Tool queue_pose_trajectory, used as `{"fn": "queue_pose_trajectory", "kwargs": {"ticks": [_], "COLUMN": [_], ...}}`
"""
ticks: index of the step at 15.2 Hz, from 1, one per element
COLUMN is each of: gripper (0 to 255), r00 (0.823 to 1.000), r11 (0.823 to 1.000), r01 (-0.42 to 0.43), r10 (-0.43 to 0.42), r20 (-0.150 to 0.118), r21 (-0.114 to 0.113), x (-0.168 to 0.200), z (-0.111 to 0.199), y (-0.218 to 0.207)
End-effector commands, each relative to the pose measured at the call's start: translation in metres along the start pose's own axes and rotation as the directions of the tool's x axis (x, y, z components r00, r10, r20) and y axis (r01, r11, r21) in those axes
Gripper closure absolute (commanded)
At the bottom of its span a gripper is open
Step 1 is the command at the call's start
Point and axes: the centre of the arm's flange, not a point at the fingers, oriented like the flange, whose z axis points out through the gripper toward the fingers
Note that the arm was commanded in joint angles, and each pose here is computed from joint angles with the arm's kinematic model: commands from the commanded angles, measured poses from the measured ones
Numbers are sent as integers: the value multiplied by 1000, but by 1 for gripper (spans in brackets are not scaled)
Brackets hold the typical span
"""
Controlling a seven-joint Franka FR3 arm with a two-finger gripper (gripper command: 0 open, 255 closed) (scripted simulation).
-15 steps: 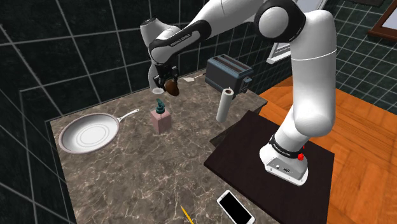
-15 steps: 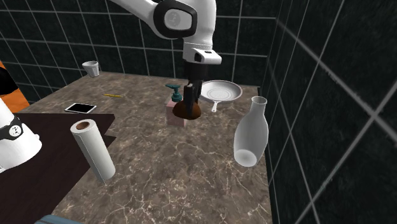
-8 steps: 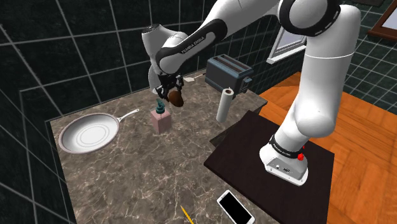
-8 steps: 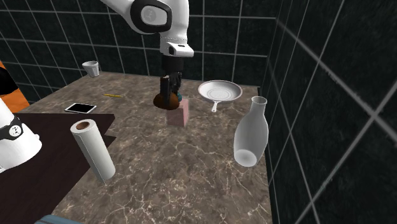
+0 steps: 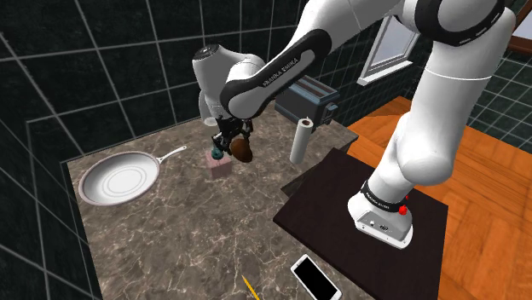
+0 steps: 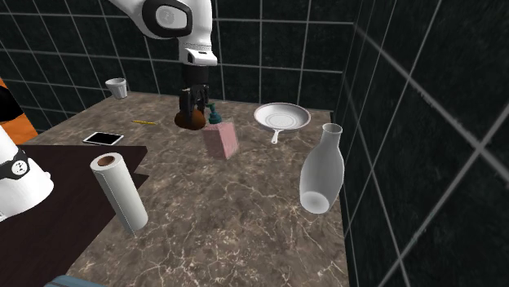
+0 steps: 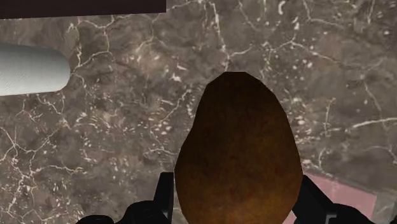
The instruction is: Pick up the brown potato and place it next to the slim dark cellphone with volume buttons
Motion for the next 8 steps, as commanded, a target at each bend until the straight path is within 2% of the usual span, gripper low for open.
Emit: {"fn": "queue_pose_trajectory", "kwargs": {"ticks": [1,8], "gripper": [255,255], "r00": [1000,1000], "r11": [1000,1000], "r01": [0,0], "r10": [0,0], "r20": [2,2], "r21": [-2,-2], "x": [-27,-113], "z": [0,-4], "y": [-8,-41]}}
